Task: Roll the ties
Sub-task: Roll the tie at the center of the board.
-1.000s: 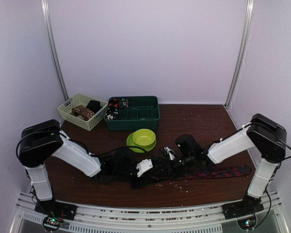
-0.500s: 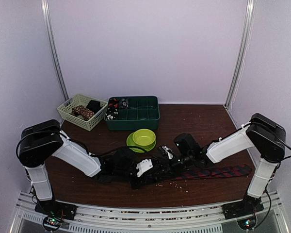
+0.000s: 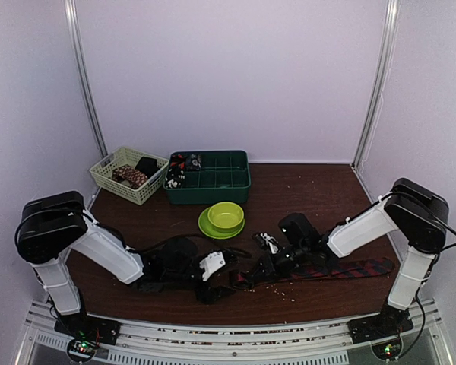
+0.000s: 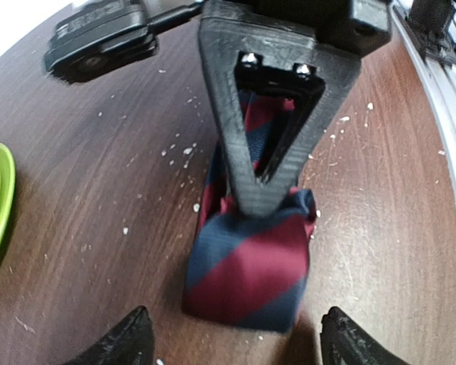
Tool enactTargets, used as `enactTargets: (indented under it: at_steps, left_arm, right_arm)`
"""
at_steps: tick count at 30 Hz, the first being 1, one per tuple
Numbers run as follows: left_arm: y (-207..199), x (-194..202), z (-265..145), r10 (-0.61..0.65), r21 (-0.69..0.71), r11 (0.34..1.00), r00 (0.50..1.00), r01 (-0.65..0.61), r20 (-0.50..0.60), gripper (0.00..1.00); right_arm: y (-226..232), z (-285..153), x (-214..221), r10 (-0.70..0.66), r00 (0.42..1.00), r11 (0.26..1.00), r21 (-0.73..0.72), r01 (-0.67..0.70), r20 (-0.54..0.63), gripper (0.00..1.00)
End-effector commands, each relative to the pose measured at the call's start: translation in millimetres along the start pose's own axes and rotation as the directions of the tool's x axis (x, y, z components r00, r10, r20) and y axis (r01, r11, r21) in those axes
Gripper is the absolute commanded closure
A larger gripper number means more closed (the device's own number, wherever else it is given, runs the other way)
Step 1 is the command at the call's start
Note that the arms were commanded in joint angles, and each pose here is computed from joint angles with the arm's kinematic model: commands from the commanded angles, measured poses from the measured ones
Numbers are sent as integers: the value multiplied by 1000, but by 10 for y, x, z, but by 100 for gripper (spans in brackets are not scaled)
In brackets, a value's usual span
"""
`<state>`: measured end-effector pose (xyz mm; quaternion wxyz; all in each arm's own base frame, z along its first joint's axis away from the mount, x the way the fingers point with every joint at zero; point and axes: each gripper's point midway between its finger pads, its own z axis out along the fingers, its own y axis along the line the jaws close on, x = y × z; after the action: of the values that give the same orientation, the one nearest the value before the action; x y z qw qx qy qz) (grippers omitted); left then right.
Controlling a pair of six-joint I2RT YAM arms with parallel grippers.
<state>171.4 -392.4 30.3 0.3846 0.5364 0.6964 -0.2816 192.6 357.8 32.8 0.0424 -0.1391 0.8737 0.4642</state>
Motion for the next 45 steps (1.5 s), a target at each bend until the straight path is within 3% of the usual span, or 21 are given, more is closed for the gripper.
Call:
enactTargets:
  at_steps: [1,16,20,24,25,28,33,40,45]
  left_arm:
    - [7,-260,-48,-40,6,999,984,40,175,18]
    - [84,-268,400,-120,16,993,965,119,231,22]
    - [84,-189,458,-129,17,992,968,129,217,32]
    - [105,-40,456,-90,-20,995,987,94,137,57]
    - [114,-15,433,-80,-29,996,990,84,117,62]
    - [97,22,355,-35,-32,999,998,37,59,71]
    - [66,144,294,11,-16,1000,998,-12,-57,74]
    - [62,247,306,18,-6,1000,990,-19,-139,73]
    - [57,241,300,15,-2,1000,989,-15,-145,73]
  right_arm:
    - [-341,-23,77,17,1000,996,86,-18,8,100]
    - [-446,-44,41,-44,998,991,127,39,33,100]
    - [-389,-66,12,-48,998,993,113,43,47,100]
    - [-243,-115,-49,-65,996,995,84,60,61,100]
    - [-207,-134,-65,-67,996,995,81,62,64,97]
    - [-59,-224,-112,-83,994,995,67,78,77,75]
    - [242,-376,-176,-80,992,997,19,78,93,54]
    - [397,-201,-122,-43,998,999,-13,43,44,50]
    - [211,-73,-120,-16,1000,999,47,15,20,57]
